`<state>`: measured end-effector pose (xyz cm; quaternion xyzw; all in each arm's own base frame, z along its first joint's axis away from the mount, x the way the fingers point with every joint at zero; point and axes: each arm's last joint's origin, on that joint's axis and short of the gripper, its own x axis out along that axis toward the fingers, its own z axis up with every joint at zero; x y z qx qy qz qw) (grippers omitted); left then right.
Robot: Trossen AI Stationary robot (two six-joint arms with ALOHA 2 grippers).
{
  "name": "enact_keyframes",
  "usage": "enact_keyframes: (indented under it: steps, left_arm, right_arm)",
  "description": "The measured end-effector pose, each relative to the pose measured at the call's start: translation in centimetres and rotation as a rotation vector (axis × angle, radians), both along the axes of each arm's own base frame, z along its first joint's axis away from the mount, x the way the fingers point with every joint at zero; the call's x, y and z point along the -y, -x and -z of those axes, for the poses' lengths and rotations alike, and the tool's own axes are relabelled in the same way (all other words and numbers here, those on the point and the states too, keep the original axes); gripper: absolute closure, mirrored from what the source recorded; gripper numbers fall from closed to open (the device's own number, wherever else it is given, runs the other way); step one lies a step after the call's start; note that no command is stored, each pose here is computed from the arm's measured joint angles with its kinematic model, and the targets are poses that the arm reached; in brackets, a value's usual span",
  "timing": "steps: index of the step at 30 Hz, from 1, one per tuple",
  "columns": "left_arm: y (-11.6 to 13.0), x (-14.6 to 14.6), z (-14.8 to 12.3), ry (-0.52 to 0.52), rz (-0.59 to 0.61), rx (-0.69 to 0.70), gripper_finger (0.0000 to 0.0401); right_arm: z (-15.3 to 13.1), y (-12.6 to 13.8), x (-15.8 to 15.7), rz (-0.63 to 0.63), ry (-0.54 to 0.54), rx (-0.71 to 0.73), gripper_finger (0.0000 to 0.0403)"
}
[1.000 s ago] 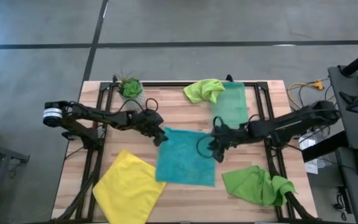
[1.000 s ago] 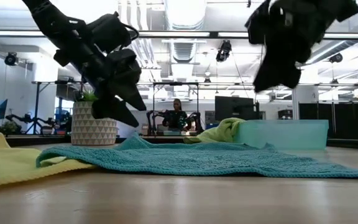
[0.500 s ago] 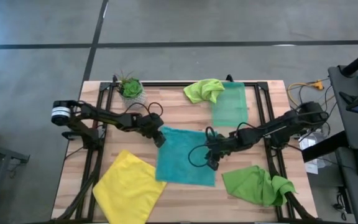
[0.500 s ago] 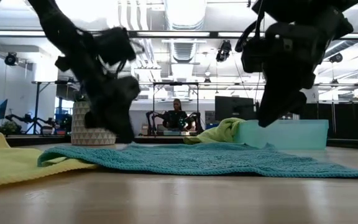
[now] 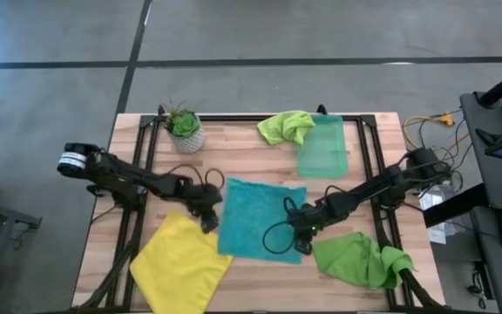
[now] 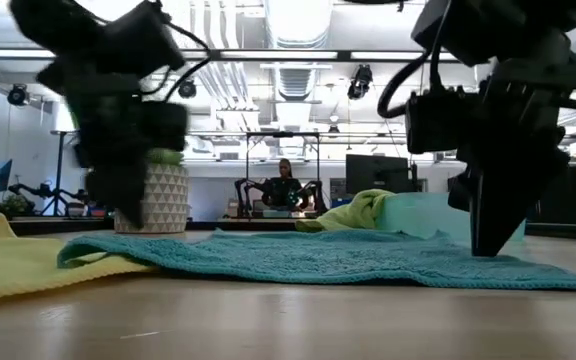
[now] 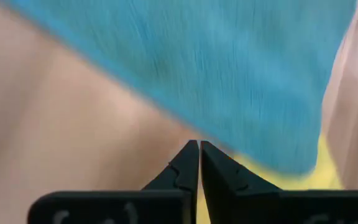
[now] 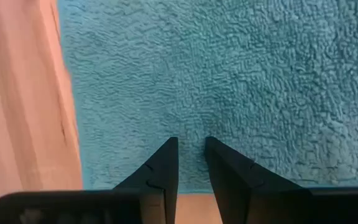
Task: Fold microfiber towels
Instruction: Fold the blue towel
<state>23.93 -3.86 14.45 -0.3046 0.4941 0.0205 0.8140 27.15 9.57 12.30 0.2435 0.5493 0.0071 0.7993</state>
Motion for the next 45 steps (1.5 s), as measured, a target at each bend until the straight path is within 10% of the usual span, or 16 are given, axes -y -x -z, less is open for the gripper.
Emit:
enact_keyframes:
  steps: [14,25,37,45]
  left_arm:
    - [2.7,5.2,0.6,0.080,0.078,-0.127,0.0401]
    - [7.2,4.0,1.0,-0.078,-0.043,-0.613,0.0401]
    - [4.2,5.2,-6.5,-0.162,0.245,0.199,0.0401]
    - [2.2,6.1,-7.1,-0.181,0.351,0.468,0.0401]
  right_arm:
    - [-1.4,1.1,0.7,0.037,0.087,-0.010,0.0326]
    - [-2.3,1.7,0.6,0.040,0.084,-0.017,0.0326]
    - [-4.5,4.1,-6.0,-0.206,0.124,0.245,0.0326]
    - [-4.7,4.1,-8.1,-0.165,0.106,0.372,0.0304]
